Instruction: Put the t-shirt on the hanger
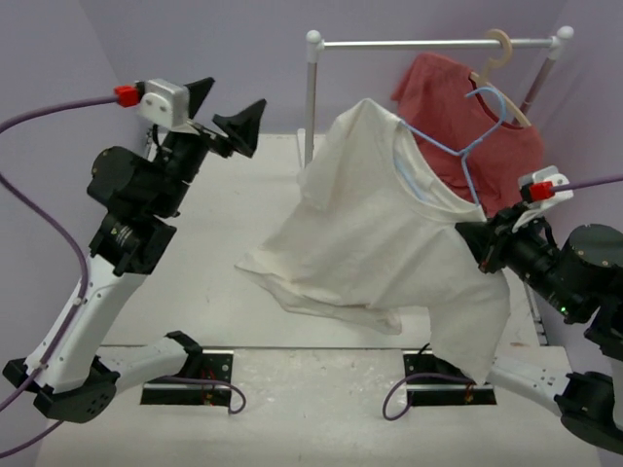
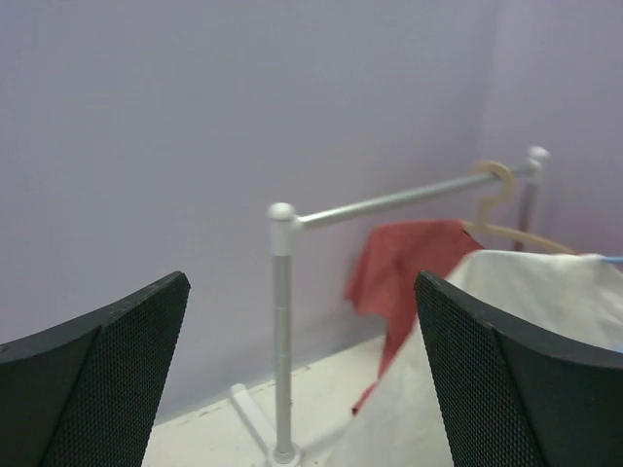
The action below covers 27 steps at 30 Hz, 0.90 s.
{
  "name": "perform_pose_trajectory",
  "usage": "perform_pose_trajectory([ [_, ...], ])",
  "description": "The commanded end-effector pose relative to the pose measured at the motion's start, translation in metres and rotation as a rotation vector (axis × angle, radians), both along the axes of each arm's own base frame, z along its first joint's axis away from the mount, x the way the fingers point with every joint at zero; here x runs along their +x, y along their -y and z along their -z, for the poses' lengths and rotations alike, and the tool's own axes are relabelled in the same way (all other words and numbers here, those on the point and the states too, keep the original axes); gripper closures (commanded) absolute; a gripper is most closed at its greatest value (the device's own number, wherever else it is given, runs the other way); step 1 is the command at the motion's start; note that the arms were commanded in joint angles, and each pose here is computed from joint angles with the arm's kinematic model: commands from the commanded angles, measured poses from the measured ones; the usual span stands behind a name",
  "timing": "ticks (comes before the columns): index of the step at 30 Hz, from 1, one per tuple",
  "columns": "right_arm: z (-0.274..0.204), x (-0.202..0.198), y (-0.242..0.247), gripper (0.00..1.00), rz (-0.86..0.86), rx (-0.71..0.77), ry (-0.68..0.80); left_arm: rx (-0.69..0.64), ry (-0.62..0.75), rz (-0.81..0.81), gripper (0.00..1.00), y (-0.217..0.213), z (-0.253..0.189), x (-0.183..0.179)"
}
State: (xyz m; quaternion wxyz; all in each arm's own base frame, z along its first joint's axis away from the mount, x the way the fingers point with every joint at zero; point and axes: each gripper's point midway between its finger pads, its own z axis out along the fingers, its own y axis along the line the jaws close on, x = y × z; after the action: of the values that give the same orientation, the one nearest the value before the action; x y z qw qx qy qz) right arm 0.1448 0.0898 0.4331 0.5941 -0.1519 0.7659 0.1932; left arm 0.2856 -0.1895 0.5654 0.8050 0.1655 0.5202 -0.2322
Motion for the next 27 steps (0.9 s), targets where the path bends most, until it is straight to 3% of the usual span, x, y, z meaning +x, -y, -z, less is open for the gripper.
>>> perform_pose_trajectory([
  [1, -0.031, -0.002, 0.078, 1.0, 0.351, 0.031, 0.026, -0.224, -0.096, -0.381, 0.0, -0.083, -0.003, 0.009],
  [3, -0.051, -0.012, 0.1, 1.0, 0.406, 0.055, 0.04, -0.168, -0.158, -0.406, 0.0, -0.086, 0.018, 0.009],
  [7, -0.043, 0.003, 0.089, 1.0, 0.444, -0.022, -0.007, -0.128, -0.255, -0.39, 0.0, -0.083, 0.057, 0.006],
  [12, 0.005, 0.076, -0.006, 1.0, 0.343, -0.077, -0.108, -0.022, -0.51, -0.221, 0.0, -0.047, 0.162, -0.003],
  [17, -0.025, 0.127, -0.019, 1.0, 0.349, 0.057, -0.051, 0.124, -0.648, -0.131, 0.0, -0.037, 0.241, -0.024],
  [21, -0.036, 0.15, -0.042, 1.0, 0.242, 0.079, -0.056, 0.165, -0.707, -0.123, 0.0, -0.046, 0.284, -0.042],
  [23, -0.039, 0.161, -0.046, 1.0, 0.227, 0.092, -0.061, 0.148, -0.681, -0.123, 0.0, -0.05, 0.285, -0.047],
  [24, -0.045, 0.172, -0.043, 1.0, 0.226, 0.122, -0.068, 0.16, -0.702, -0.14, 0.0, -0.054, 0.311, -0.049],
  [27, -0.078, 0.176, -0.049, 1.0, 0.194, 0.18, -0.015, 0.136, -0.685, -0.169, 0.0, -0.064, 0.324, -0.054],
])
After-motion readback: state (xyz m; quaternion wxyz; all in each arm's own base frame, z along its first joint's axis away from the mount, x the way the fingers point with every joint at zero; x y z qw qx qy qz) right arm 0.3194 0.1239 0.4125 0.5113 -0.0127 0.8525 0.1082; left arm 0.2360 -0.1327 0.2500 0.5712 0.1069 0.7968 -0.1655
